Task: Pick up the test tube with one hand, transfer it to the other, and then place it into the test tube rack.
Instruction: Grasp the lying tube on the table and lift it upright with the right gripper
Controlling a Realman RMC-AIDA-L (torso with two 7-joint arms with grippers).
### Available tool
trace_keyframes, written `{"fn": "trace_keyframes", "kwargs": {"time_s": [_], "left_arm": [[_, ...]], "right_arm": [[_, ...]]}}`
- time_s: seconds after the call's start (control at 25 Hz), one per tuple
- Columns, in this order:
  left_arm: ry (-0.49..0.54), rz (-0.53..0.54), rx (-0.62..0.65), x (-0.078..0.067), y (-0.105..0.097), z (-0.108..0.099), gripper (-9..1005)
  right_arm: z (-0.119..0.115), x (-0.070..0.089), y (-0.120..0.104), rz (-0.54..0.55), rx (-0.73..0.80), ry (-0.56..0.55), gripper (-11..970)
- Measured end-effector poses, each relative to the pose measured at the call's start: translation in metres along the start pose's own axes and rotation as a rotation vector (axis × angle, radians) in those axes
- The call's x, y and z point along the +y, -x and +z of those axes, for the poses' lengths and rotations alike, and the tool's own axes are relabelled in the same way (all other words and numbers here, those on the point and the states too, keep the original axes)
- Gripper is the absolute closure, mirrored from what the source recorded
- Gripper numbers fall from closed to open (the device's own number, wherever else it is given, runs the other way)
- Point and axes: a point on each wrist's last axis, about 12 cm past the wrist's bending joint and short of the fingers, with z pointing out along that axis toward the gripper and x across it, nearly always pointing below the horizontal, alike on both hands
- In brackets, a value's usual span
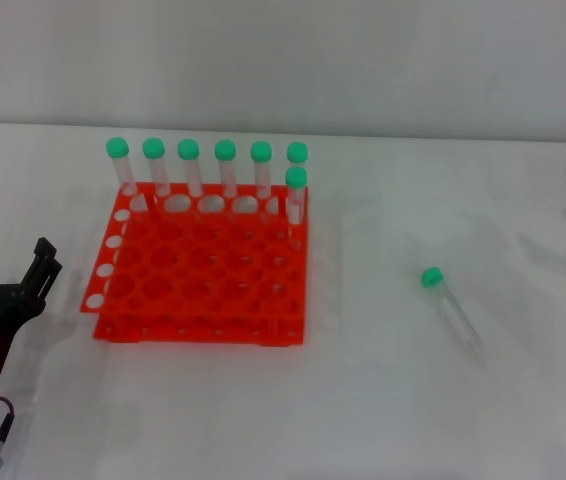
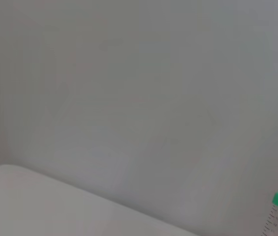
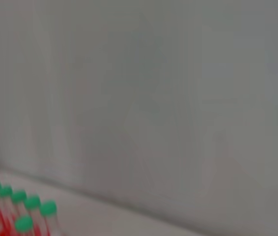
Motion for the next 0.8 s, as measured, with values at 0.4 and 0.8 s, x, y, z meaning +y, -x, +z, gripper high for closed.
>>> {"fn": "trace_keyframes", "kwargs": {"time_s": [0.4,0.8], "left_arm": [[-0.005,0.001,-0.004,-0.001,0.000,0.000,127],[-0.003,0.000,-0.032,0.002,0.003,-0.005,135]], "right_arm": [[0.001,0.039,0.055,-0.170,0.296,-0.196,126],[0.019,0.109,0.067,-0.312,0.467,-0.234,133]]}}
